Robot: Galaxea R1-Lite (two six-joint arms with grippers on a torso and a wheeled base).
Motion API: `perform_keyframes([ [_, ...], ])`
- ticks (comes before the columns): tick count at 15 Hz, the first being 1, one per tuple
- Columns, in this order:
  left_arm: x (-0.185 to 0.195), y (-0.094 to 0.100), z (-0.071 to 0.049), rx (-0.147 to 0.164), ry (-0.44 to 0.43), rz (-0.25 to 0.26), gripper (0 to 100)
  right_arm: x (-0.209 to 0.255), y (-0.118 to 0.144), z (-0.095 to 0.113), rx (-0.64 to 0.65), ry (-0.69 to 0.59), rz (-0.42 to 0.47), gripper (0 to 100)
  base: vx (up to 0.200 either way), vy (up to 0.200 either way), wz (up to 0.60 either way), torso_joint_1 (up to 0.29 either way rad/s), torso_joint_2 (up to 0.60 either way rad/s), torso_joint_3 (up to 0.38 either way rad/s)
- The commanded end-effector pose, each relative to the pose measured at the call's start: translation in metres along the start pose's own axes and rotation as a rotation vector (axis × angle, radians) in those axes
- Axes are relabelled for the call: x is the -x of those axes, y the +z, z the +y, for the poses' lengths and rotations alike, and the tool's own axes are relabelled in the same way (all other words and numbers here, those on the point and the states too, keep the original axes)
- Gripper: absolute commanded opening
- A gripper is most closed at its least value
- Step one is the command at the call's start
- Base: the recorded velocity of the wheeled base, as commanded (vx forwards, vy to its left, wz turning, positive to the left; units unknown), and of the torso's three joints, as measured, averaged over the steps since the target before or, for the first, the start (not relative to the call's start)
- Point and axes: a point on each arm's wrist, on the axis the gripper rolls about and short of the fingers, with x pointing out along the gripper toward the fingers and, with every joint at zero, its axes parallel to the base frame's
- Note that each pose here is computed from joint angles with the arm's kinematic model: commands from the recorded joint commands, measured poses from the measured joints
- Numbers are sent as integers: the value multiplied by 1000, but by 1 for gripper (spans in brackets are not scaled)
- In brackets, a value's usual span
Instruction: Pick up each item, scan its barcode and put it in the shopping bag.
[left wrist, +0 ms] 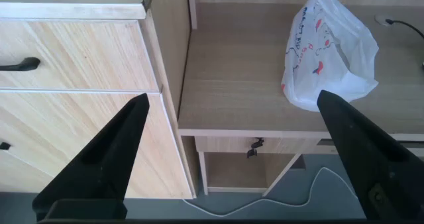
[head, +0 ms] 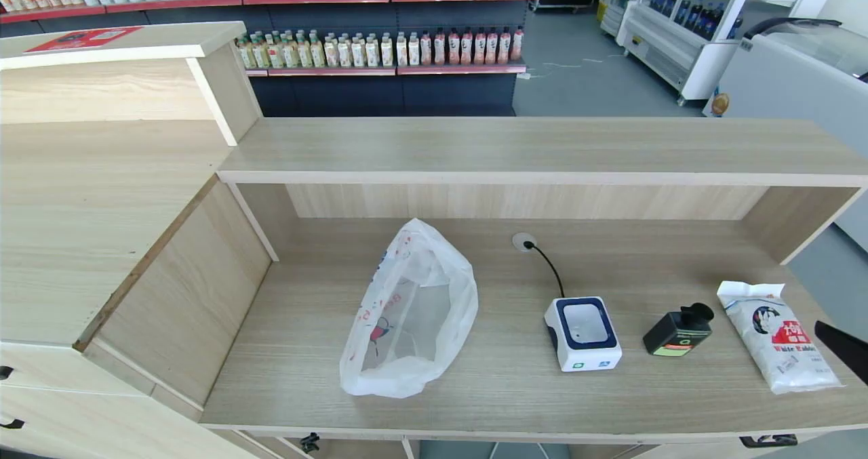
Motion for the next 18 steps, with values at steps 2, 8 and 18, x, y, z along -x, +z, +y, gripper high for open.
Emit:
perform_keyframes([
  [2, 0, 0, 0, 0, 2, 0, 100, -74, -16, -6, -8, -7, 44, 100, 0, 0, 0, 0, 0, 0],
  [8, 0, 0, 0, 0, 0, 0, 100, -96, -91, -49, 146, 105, 67, 100, 0, 0, 0, 0, 0, 0],
  [18, 0, 0, 0, 0, 0, 2, 100, -117, -123, -75, 42, 66, 201, 100, 0, 0, 0, 0, 0, 0],
])
